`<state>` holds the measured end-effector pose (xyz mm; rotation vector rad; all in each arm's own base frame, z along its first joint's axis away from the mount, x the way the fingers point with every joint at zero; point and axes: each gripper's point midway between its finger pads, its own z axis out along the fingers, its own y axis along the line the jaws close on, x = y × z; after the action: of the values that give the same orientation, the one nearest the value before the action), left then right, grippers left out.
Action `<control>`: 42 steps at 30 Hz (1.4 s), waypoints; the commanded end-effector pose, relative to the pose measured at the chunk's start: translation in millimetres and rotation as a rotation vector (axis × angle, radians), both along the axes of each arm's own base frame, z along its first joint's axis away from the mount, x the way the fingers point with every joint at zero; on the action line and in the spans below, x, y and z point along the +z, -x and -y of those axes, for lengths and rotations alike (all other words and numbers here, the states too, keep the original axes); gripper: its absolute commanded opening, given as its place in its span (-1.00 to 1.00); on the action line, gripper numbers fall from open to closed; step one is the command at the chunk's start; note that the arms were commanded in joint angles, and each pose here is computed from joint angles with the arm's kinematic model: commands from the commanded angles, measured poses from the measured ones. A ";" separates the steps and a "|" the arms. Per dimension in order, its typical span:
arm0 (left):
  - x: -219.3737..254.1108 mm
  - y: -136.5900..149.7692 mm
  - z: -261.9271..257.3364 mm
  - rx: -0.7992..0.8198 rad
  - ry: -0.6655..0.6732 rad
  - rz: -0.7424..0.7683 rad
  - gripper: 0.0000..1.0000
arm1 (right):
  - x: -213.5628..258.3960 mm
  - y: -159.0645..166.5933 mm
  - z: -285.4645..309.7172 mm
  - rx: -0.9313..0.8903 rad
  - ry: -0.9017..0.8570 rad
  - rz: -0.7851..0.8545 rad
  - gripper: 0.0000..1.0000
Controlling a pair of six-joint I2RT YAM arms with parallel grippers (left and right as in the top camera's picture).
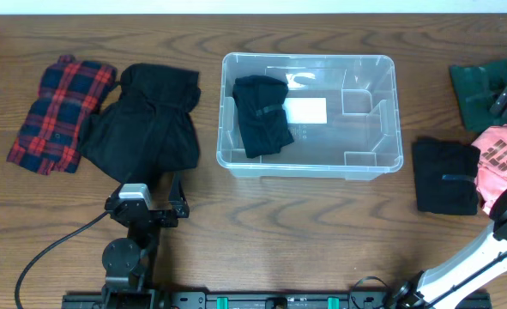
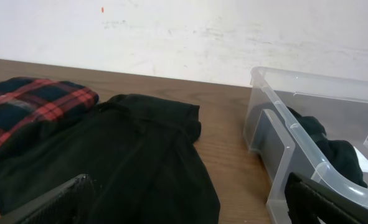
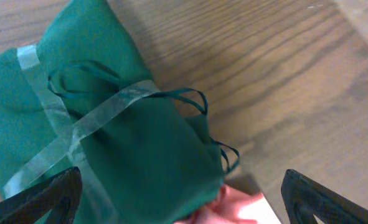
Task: Pack container
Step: 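Move the right gripper over the bright green folded cloth, then grasp the bright green cloth with the right gripper and lift it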
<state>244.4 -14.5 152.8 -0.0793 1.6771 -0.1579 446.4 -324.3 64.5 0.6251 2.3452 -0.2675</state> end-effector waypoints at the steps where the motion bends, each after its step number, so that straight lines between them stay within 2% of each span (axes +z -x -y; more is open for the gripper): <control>1: -15.5 0.8 -1.5 0.010 -0.003 -0.046 0.96 | -5.8 -6.7 0.0 0.071 -0.021 0.040 0.98; 12: -15.5 0.8 -1.5 0.010 -0.003 -0.046 0.96 | -22.0 -26.2 1.5 0.128 -0.038 0.127 0.99; 23: -15.5 0.8 -1.5 0.010 -0.003 -0.046 0.96 | -79.7 -13.7 -4.3 0.047 -0.184 0.072 0.97; 25: -15.5 0.8 -1.5 0.011 -0.003 -0.046 0.96 | -79.7 -14.5 -8.7 0.061 -0.204 0.076 0.61; 27: -15.5 0.8 -1.5 0.010 -0.003 -0.046 0.96 | -72.9 -18.3 -12.7 0.085 -0.219 0.100 0.08; 29: -15.5 0.8 -1.5 0.010 -0.003 -0.046 0.96 | -64.6 -19.8 -15.7 0.098 -0.226 0.112 -0.28; 30: -15.5 0.8 -1.5 0.010 -0.003 -0.046 0.96 | -60.3 -19.4 -16.0 0.098 -0.225 0.113 -0.38; 36: -15.5 0.8 -1.5 0.010 -0.003 -0.046 0.96 | -16.3 -20.1 -15.4 0.105 -0.190 0.152 -0.63; 39: -15.5 0.8 -1.5 0.010 -0.003 -0.046 0.96 | 22.2 -22.7 -14.4 0.115 -0.143 0.203 -0.86; 42: -15.5 0.8 -1.5 0.010 -0.003 -0.046 0.96 | 71.1 -25.4 -17.2 0.136 -0.086 0.274 -0.83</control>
<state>244.4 -14.5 152.8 -0.0793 1.6771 -0.1579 468.4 -303.8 60.5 0.5777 2.2530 0.0489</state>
